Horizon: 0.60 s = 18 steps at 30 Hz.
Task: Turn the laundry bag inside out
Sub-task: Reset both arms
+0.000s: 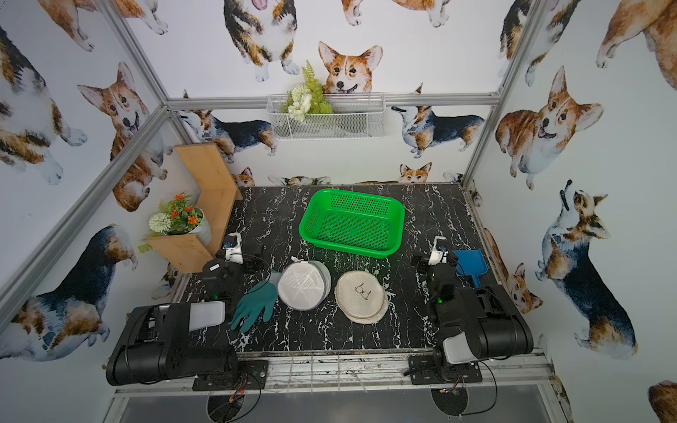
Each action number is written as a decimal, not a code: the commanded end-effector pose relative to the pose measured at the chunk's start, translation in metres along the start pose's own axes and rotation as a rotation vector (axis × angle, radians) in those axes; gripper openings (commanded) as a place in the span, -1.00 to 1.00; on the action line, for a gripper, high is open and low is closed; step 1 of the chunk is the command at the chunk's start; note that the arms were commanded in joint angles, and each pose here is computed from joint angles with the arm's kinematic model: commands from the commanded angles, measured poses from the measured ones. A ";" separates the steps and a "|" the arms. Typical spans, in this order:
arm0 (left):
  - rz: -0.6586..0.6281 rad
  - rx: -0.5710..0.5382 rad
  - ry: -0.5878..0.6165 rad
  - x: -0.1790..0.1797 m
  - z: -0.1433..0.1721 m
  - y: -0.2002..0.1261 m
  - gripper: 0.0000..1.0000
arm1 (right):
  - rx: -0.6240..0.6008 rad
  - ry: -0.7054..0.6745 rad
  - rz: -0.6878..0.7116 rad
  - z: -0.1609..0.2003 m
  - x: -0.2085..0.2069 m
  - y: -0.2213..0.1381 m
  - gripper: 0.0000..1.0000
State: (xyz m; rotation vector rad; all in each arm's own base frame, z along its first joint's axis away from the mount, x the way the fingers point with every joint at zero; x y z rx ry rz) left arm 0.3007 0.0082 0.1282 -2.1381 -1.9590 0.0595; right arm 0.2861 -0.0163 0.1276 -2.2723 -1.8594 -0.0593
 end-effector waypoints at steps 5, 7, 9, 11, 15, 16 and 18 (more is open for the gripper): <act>-0.092 -0.006 0.014 -0.002 -0.001 0.026 1.00 | -0.012 0.006 -0.013 -0.005 0.002 0.003 0.99; -0.121 0.006 0.009 0.000 0.000 0.024 1.00 | -0.021 0.007 -0.010 -0.005 0.001 0.003 0.99; -0.119 -0.008 0.052 -0.009 -0.002 0.022 1.00 | -0.022 0.008 -0.013 -0.006 0.002 0.003 0.99; -0.137 -0.028 0.069 -0.012 -0.003 0.020 1.00 | -0.018 0.008 -0.010 -0.005 0.001 0.003 0.99; -0.180 -0.009 0.051 -0.007 -0.002 0.020 1.00 | 0.008 0.016 -0.023 -0.003 0.001 0.011 0.99; -0.178 -0.006 0.050 -0.007 -0.002 0.022 1.00 | 0.009 0.016 -0.022 -0.003 0.001 0.010 0.99; -0.171 0.001 0.044 -0.006 -0.002 0.023 1.00 | -0.004 0.014 -0.030 -0.004 0.001 0.006 0.99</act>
Point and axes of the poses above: each gripper's point midway between its finger pads, its own y axis out along the fingers, its own x axis along the line the jaws close on, z = x × y, the point moved 6 cm from there along -y, back along the fingers, and after that the axes turned 8 degrees about y, right-handed, at the moved point
